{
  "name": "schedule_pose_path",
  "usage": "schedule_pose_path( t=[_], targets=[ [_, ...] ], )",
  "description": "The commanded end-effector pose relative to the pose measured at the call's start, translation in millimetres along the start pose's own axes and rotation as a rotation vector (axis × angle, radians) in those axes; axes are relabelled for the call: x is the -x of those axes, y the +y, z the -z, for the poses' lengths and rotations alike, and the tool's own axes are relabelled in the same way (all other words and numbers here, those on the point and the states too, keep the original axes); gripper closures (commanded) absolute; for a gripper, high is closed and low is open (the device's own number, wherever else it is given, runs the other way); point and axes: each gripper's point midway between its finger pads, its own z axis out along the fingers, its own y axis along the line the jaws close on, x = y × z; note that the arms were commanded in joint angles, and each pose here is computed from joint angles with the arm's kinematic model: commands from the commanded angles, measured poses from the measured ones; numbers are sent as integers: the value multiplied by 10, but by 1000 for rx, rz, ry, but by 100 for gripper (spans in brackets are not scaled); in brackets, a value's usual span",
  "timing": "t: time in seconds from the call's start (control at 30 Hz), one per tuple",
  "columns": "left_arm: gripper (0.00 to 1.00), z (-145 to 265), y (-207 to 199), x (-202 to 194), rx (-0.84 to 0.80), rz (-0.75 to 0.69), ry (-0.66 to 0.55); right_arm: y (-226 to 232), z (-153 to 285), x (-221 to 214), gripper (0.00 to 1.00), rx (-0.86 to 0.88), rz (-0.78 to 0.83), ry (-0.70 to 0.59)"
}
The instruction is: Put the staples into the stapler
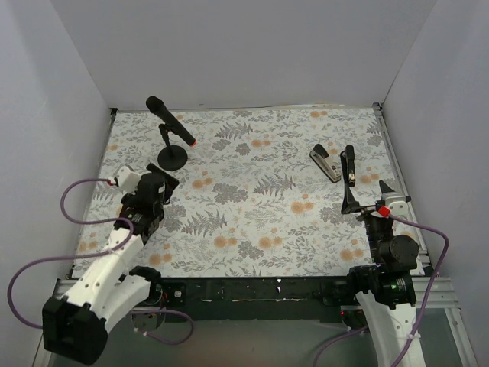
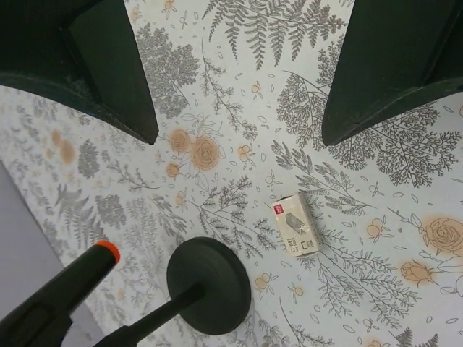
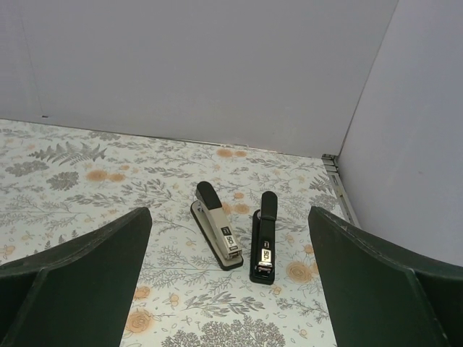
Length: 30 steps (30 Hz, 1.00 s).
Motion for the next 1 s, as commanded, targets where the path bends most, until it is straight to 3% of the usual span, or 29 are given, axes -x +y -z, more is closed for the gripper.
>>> schedule_pose_path(
  t=[0.0,0.03,0.23,0.33,0.67,0.97],
  targets=[
    [2,-236,-25,-126,141,-65,68,-2,112,377,2,5,-16,-146],
    [2,-279,-120,-72,156,-74,67,0,114,377,2,6,-15,-147],
    [2,-720,268,-383,466,-261,163,13,124,385,2,14,-15,-147],
    [2,-900,382,-456,535,-260,220,5,132,397,2,10,-15,-151],
    [2,-1332,473,-534,565,-184,291,16,128,388,2,16,-11,-149],
    [19,-1419,612,-626,613,-198,315,6,126,379,2,11,-10,-145]
  ],
)
